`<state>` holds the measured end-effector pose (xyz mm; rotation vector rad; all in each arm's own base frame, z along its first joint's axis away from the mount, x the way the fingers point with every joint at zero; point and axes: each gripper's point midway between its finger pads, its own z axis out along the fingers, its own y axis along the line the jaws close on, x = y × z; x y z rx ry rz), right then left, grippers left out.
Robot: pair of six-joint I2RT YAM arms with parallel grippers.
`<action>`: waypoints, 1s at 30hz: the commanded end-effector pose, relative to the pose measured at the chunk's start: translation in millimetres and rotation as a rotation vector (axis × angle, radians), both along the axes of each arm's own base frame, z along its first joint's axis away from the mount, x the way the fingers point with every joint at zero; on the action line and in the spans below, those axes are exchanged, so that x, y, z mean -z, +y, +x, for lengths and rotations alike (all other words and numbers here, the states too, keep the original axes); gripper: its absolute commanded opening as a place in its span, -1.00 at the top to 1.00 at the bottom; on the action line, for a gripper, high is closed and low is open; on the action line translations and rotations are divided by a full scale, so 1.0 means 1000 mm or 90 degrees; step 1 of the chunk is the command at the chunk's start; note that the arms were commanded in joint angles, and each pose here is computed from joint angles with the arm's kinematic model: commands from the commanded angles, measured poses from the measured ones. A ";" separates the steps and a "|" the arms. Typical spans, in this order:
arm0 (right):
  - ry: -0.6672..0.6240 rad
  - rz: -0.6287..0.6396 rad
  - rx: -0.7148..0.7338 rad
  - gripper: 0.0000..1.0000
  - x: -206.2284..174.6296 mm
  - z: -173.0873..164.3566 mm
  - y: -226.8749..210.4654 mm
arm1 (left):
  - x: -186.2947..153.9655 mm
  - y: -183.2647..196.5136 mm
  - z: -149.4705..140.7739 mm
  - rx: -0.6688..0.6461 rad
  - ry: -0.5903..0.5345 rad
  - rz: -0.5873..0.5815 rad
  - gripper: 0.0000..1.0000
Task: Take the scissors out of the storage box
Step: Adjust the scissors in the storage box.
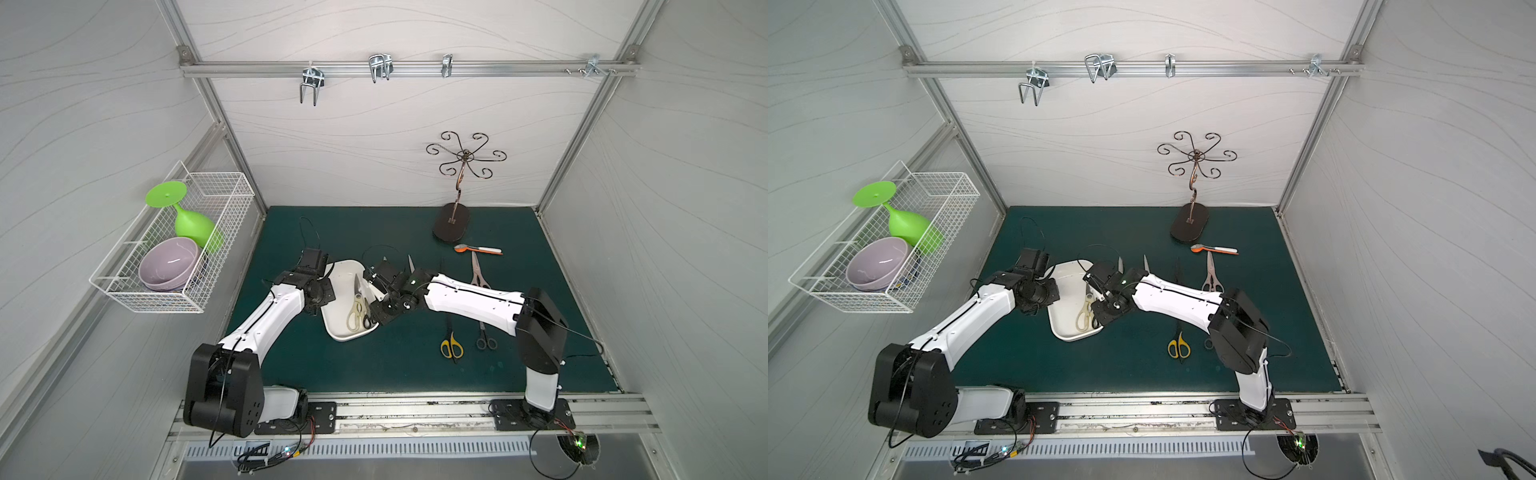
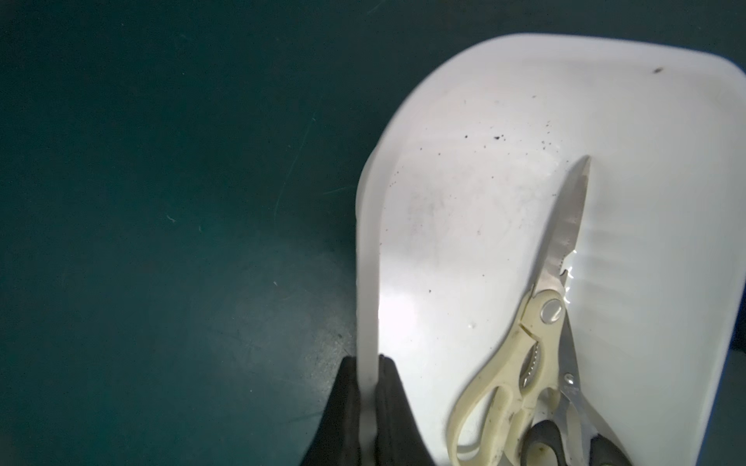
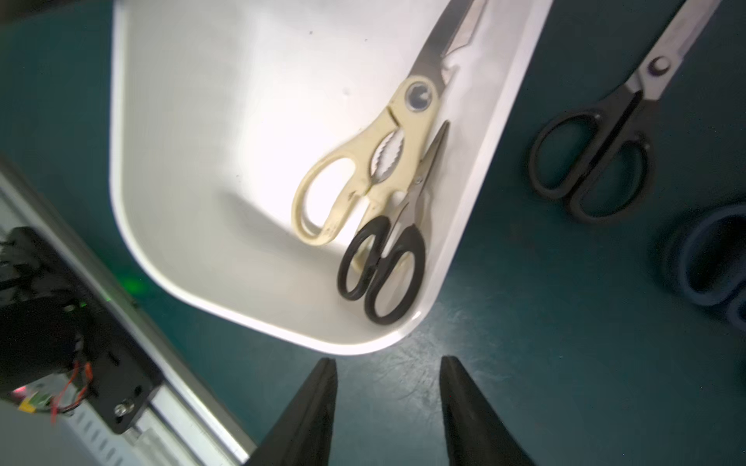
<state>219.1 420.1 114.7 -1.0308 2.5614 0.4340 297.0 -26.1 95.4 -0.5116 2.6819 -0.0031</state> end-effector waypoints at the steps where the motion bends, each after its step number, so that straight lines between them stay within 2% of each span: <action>1: -0.045 -0.083 0.009 0.07 0.008 0.011 -0.014 | -0.013 -0.002 0.008 0.001 -0.034 -0.003 1.00; 7: -0.070 -0.113 -0.004 0.09 0.013 0.010 -0.008 | -0.013 -0.002 0.008 0.000 -0.033 -0.002 1.00; 13: -0.068 -0.100 -0.017 0.09 0.015 0.003 0.002 | -0.012 -0.002 0.008 0.000 -0.032 -0.004 1.00; 30: -0.080 -0.165 -0.020 0.14 0.039 0.010 0.000 | -0.013 -0.002 0.008 0.001 -0.034 -0.003 1.00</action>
